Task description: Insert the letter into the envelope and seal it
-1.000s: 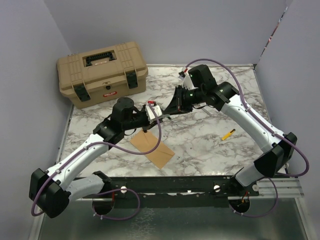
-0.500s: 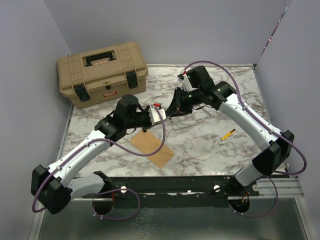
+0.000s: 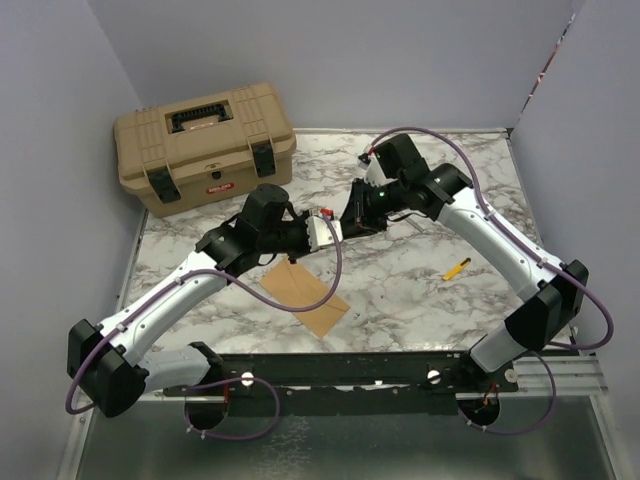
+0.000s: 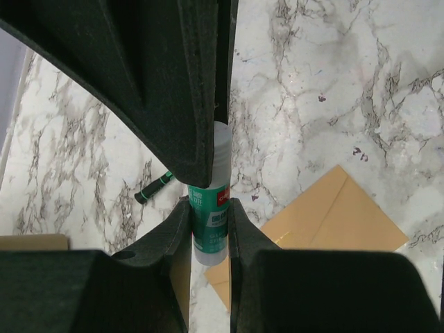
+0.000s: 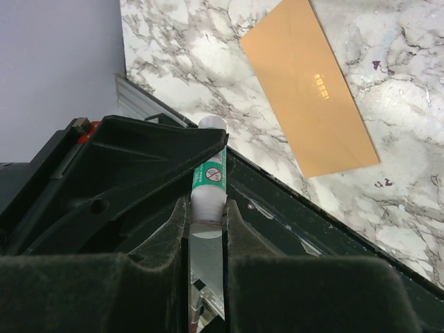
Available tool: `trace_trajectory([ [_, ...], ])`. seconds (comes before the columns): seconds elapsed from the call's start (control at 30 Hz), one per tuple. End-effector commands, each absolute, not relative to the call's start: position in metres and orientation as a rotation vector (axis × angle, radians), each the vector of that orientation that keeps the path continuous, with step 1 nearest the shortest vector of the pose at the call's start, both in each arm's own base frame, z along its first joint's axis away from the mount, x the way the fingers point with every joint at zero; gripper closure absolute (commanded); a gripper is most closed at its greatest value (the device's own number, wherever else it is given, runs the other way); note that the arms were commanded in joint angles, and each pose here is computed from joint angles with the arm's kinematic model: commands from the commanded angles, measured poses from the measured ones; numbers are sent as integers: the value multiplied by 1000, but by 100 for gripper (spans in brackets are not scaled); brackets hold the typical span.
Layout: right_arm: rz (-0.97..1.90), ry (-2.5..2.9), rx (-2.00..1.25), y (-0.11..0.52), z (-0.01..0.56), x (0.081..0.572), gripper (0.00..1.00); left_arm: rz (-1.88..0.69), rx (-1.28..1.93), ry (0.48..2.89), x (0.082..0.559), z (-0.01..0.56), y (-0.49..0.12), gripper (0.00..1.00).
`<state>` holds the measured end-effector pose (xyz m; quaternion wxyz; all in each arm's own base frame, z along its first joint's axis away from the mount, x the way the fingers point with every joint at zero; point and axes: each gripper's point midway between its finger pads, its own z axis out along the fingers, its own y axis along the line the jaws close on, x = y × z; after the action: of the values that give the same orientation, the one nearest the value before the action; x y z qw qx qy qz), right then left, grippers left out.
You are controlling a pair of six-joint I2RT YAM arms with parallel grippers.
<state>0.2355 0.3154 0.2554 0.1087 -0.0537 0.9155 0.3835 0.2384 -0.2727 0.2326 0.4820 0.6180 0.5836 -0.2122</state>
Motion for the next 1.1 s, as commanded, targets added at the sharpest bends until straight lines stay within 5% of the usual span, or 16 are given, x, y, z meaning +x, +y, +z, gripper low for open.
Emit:
trace_trajectory([
  [0.0, 1144, 2854, -117, 318, 232, 209, 100, -493, 1408, 1007, 244, 348, -310, 100],
  [0.77, 1112, 2987, 50, 312, 192, 190, 100, -605, 1348, 657, 181, 444, -355, 100],
  [1.07, 1088, 2806, 36, 314, 220, 216, 100, -672, 1308, 970, 189, 361, -340, 100],
])
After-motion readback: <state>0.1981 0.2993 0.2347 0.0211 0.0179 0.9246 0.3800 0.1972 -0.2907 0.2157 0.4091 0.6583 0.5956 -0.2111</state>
